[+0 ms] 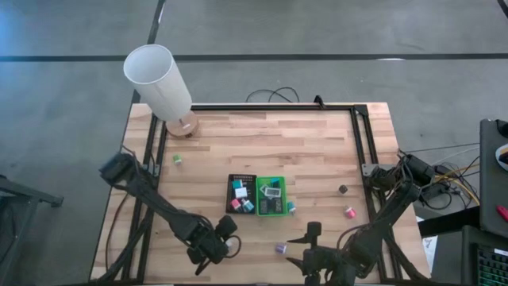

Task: Pick & Place Office items
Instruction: Put the white charger adapter into the black bin

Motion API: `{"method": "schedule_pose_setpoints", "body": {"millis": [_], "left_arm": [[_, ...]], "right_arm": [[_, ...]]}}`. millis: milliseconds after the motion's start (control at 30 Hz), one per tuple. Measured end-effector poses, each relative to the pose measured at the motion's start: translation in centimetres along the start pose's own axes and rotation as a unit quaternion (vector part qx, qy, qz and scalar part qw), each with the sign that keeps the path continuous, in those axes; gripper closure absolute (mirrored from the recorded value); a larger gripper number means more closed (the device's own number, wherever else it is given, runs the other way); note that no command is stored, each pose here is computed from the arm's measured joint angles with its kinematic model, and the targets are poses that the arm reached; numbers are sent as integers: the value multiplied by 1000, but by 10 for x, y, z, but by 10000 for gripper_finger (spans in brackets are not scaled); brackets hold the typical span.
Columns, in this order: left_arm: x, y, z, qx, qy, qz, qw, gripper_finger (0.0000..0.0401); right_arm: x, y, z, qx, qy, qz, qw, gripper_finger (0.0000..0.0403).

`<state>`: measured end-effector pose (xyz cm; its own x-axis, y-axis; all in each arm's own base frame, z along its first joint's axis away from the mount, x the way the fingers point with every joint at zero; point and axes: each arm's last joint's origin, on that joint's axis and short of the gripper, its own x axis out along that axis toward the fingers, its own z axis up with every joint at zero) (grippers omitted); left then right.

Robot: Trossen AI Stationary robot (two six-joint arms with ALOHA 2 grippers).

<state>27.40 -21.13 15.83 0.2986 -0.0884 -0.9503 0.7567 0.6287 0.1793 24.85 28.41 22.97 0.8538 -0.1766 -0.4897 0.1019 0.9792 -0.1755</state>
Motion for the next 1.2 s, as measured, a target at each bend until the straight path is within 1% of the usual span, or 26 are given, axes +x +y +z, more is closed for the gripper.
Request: {"method": "schedule_pose_setpoints", "body": {"millis": [200,400,667,833,933,1067,1200], "left_arm": [[8,3,-1,-3,10,-1,1000,192],[15,5,-2,5,16,-2,1000,192],[30,3,-4,8,35,-14,999,192],[29,4,-4,9,32,-16,999,195],[24,5,-3,8,22,-13,1000,207],[20,7,3,4,0,-8,1000,244],[18,9,5,1,-5,-8,1000,245]], "right_arm": [[0,0,0,2,0,0,1000,165],[0,0,0,7,0,0,1000,165],[0,0,0,7,-1,1,1000,165],[0,0,0,10,0,2,1000,165],[0,0,0,11,0,2,1000,165],[0,0,0,11,1,3,1000,165],[0,0,0,11,1,4,1000,165]]}}
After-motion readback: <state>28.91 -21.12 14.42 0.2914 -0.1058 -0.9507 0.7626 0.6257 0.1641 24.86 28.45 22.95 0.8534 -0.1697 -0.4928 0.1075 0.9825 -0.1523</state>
